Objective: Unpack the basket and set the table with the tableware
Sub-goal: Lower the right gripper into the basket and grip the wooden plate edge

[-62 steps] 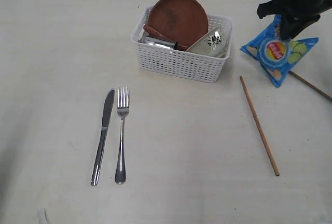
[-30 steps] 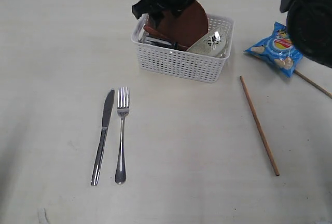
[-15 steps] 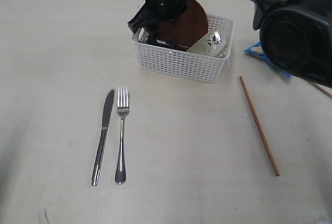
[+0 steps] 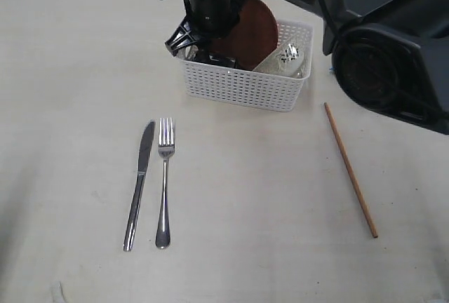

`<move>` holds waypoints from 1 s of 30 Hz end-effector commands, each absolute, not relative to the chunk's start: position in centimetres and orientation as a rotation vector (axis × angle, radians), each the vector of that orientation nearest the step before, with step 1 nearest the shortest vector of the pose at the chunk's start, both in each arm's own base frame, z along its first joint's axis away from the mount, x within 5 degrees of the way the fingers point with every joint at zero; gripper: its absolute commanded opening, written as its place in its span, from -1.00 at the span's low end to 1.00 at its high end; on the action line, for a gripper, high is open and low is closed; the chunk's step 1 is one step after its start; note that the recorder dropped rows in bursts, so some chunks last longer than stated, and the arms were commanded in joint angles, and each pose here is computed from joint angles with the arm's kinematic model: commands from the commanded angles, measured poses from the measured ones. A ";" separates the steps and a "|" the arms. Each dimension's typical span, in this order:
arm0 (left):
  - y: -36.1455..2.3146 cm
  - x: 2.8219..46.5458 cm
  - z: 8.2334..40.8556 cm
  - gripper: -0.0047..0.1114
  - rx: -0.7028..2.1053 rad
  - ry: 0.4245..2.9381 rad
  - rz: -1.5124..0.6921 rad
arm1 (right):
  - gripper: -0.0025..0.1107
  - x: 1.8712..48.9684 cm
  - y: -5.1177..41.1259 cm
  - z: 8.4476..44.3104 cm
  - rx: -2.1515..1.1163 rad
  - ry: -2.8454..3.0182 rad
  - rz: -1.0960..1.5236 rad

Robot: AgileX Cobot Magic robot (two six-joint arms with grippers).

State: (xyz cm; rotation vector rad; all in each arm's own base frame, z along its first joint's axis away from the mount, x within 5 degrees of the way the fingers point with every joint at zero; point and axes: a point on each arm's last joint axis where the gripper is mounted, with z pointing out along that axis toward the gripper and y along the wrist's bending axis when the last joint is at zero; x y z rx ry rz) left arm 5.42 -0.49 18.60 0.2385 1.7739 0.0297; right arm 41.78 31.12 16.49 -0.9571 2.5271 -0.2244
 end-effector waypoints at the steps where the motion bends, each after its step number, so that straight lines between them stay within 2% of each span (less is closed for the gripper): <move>1: -0.5 5.4 18.6 -0.92 0.228 1.766 0.028 | -0.70 41.8 30.2 15.8 -0.948 2.548 -0.394; 5: -0.5 5.4 18.6 -0.92 0.220 1.768 0.015 | -0.97 41.9 29.7 15.9 -0.960 2.538 -0.487; 15: -0.5 5.4 18.6 -0.92 0.220 1.768 0.015 | -0.96 42.4 29.1 17.0 -0.922 2.479 -0.595; 24: -0.5 5.4 18.6 -0.92 0.220 1.768 0.015 | -0.95 42.4 28.2 21.7 -0.861 2.402 -0.567; 26: -0.5 5.4 18.6 -0.92 0.220 1.768 0.015 | -0.83 42.5 27.4 23.1 -0.824 2.402 -0.541; 28: -0.5 5.4 18.6 -0.92 0.220 1.768 0.015 | -0.58 42.8 26.3 24.4 -0.786 2.422 -0.489; 30: -0.5 5.4 18.6 -0.92 0.220 1.768 0.015 | -0.22 43.1 24.7 25.5 -0.720 2.471 -0.420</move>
